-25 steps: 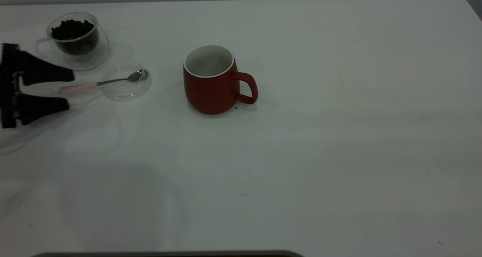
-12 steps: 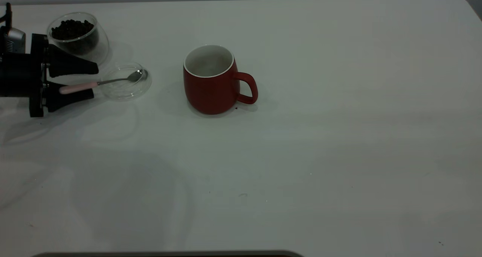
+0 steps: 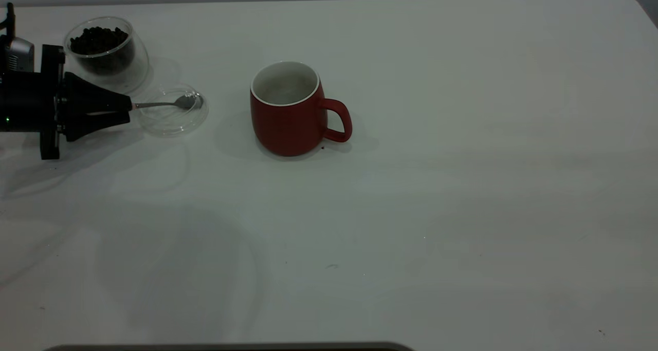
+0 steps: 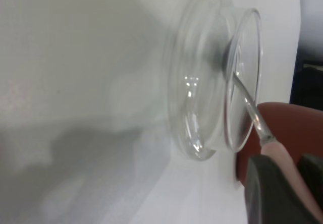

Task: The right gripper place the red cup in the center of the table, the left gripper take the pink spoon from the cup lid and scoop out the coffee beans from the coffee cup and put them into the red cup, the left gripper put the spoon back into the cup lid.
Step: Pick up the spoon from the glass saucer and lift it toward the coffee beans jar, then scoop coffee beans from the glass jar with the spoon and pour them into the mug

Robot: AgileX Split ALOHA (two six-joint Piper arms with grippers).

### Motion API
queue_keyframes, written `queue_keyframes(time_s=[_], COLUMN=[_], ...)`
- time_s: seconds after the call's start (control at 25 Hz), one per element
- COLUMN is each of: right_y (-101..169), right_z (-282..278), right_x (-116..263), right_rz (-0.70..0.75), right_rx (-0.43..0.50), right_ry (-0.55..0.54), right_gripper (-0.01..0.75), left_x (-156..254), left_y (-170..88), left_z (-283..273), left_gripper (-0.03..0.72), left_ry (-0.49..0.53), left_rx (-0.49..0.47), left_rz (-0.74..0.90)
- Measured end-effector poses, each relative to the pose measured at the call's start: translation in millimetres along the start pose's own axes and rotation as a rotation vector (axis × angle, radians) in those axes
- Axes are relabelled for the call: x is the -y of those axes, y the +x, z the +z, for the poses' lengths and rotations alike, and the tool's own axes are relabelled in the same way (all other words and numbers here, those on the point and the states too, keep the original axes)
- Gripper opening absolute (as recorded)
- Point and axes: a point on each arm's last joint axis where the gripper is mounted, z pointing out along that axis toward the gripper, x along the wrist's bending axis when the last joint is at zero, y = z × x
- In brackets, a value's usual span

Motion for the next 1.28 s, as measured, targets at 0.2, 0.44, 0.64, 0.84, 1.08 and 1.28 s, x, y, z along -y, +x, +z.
queue_keyframes(time_s=[0.2, 0.44, 0.64, 0.84, 1.08, 1.28], right_y=[0, 0, 0, 0, 0, 0], right_z=[0, 0, 0, 0, 0, 0], right_x=[0, 0, 0, 0, 0, 0], right_rz=[0.0, 0.0, 0.0, 0.0, 0.0, 0.0], right_rx=[0.0, 0.0, 0.001, 0.001, 0.001, 0.001], right_ry=[0.0, 0.0, 0.0, 0.0, 0.0, 0.0], right_gripper=[0.587, 0.587, 0.587, 0.587, 0.587, 0.587], left_x=[-1, -10, -13, -15, -20, -23], left_y=[0, -21, -46, -86, -146, -163], left_z=[-1, -14, -29, -53, -91, -107], left_gripper=[0.115, 0.115, 0.115, 0.115, 0.115, 0.115], left_ry=[-0.006, 0.012, 0.085, 0.143, 0.083, 0.013], left_rx=[-0.024, -0.084, -0.139, -0.193, -0.322, -0.416], left_rz=[0.024, 0.103, 0.133, 0.208, 0.276, 0.297])
